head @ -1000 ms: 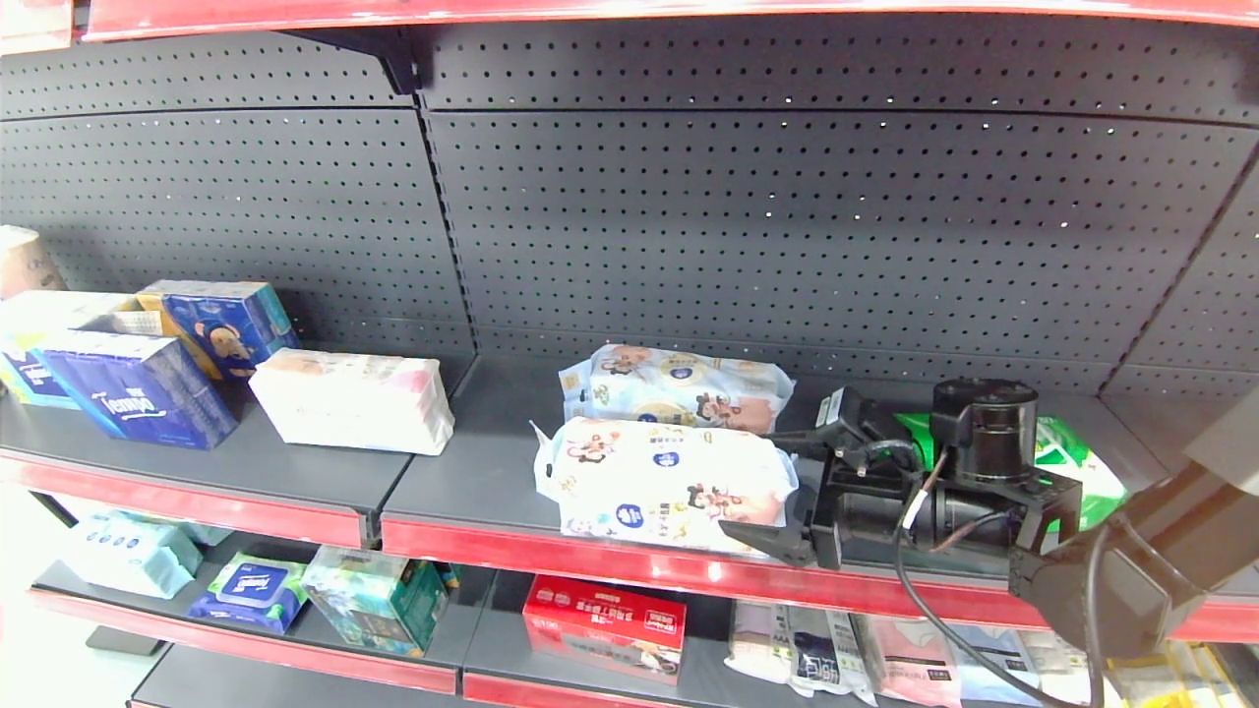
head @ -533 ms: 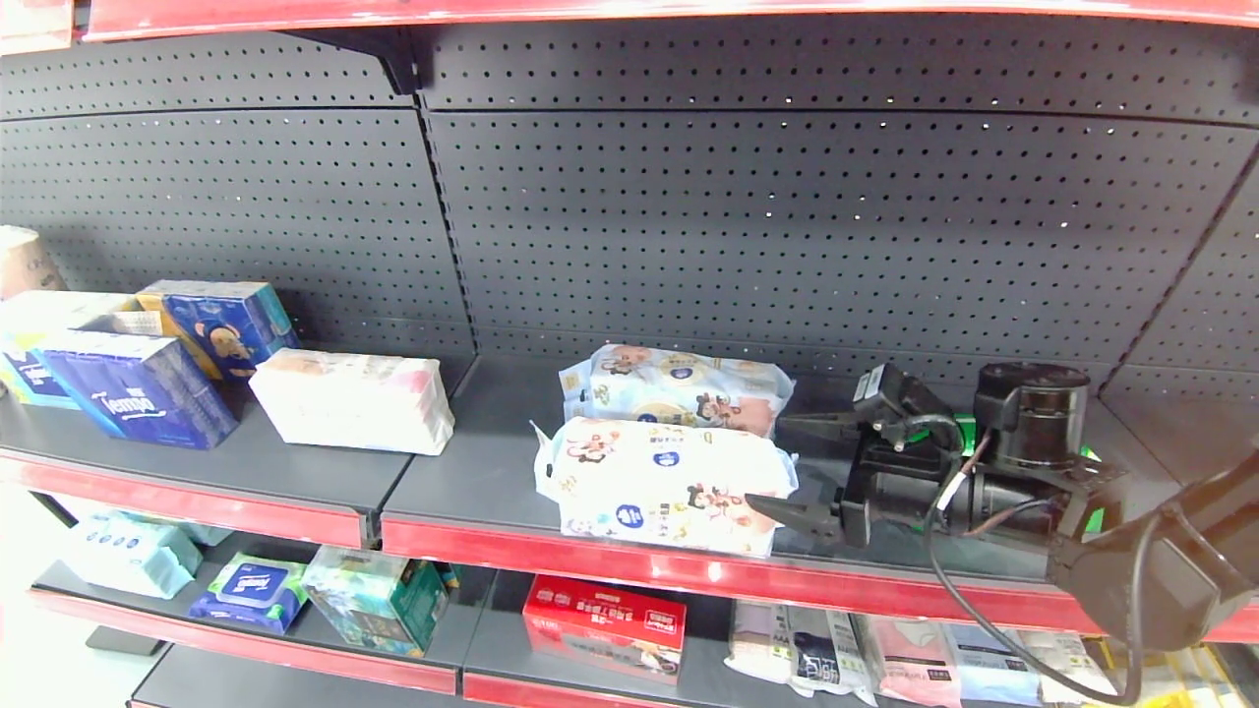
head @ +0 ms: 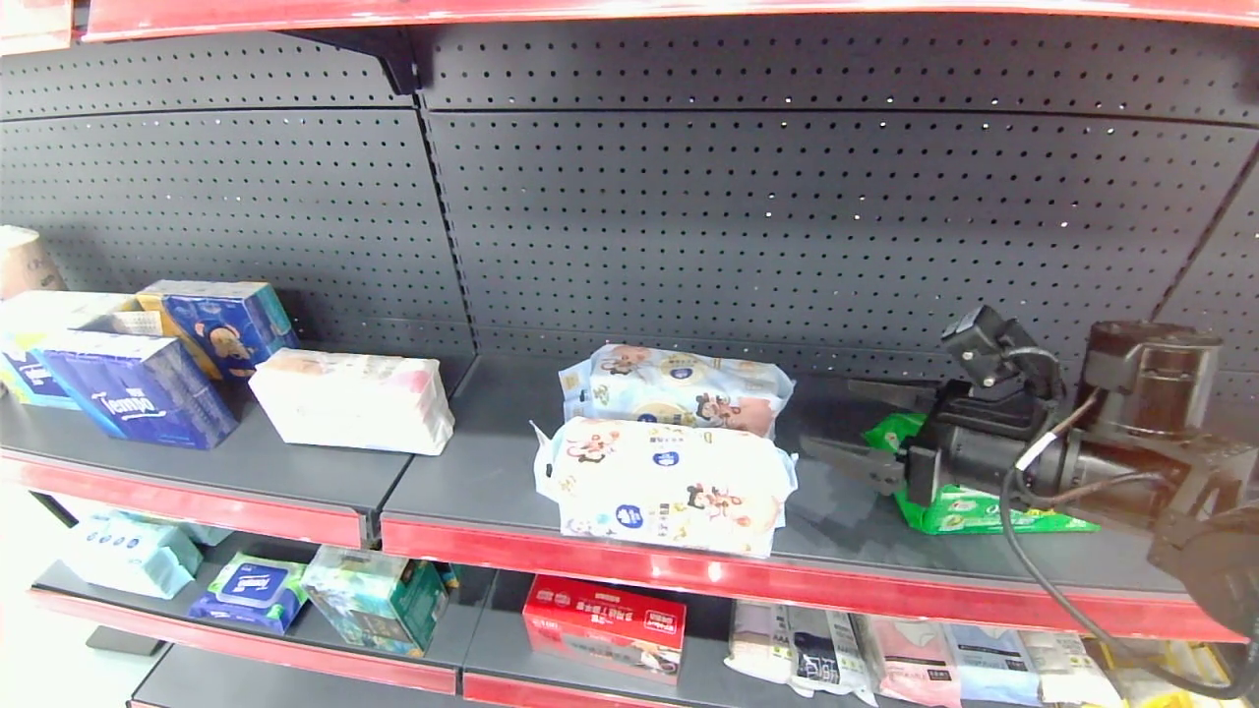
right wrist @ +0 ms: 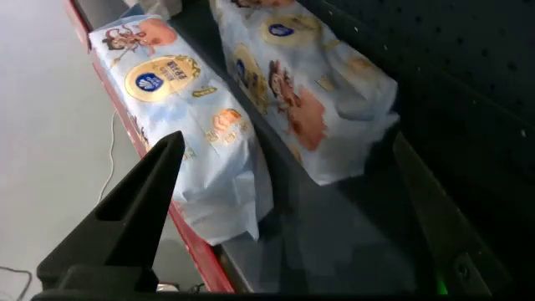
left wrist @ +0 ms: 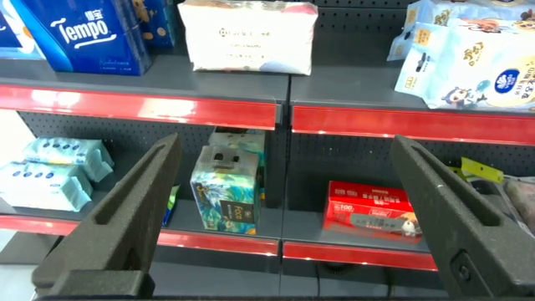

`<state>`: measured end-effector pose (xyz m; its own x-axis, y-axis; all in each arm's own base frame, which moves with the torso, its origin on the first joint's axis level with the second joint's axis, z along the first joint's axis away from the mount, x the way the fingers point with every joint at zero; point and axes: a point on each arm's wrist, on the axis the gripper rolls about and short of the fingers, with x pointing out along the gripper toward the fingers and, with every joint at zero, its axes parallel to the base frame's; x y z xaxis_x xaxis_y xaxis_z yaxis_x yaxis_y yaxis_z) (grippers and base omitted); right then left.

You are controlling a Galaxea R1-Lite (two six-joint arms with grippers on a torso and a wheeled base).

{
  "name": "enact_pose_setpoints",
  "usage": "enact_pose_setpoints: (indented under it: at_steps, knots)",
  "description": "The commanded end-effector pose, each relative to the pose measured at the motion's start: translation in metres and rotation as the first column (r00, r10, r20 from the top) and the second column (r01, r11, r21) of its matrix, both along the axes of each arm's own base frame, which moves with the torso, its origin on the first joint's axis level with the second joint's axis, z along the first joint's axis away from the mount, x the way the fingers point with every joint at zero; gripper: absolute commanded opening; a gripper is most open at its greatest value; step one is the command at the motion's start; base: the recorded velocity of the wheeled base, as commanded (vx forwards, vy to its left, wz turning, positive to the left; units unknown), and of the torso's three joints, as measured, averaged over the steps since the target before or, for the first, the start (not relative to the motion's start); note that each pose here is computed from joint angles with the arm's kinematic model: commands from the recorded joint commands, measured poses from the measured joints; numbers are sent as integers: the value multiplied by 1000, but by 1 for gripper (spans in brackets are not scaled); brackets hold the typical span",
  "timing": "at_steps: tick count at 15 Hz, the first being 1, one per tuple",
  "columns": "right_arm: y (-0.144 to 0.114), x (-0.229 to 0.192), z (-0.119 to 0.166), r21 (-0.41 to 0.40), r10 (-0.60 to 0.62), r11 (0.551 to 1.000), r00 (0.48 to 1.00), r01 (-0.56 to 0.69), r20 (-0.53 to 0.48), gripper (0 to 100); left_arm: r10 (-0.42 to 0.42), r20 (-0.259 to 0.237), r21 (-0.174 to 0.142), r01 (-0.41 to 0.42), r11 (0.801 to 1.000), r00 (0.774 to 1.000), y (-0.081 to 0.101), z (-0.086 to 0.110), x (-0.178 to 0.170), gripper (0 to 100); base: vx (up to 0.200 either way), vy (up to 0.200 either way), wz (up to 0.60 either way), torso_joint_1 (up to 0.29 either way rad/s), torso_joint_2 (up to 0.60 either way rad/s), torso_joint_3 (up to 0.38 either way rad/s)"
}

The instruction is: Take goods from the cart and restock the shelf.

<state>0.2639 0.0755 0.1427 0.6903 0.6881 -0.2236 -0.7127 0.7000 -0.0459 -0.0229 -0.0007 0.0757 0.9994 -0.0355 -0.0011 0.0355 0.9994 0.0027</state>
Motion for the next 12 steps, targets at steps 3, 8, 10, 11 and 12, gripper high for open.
enact_pose_setpoints:
  at_steps: [3, 8, 10, 11, 12]
  knots:
    - [-46, -49, 40, -2, -203, 979, 977, 203, -66, 100, 0, -2, 0, 0, 1000, 1000, 0, 0, 0, 100, 0, 0, 0, 0, 0, 0]
    - [-74, -77, 54, -154, -716, 690, 698, 707, 1, 100, 0, 0, 0, 0, 1000, 1000, 0, 0, 0, 100, 0, 0, 0, 0, 0, 0]
    - [-82, -88, 53, -199, -810, 571, 585, 796, 18, 100, 0, 0, 0, 0, 1000, 1000, 0, 0, 0, 100, 0, 0, 0, 0, 0, 0]
    - [-86, -100, 49, -198, -827, 551, 562, 810, 0, 100, 0, -2, -1, 0, 1000, 1000, 0, 0, 0, 100, 0, 0, 0, 0, 0, 0]
    - [-89, -108, 42, -204, -839, 536, 544, 819, -20, 100, 0, -2, 0, 0, 1000, 1000, 0, 0, 0, 100, 0, 0, 0, 0, 0, 0]
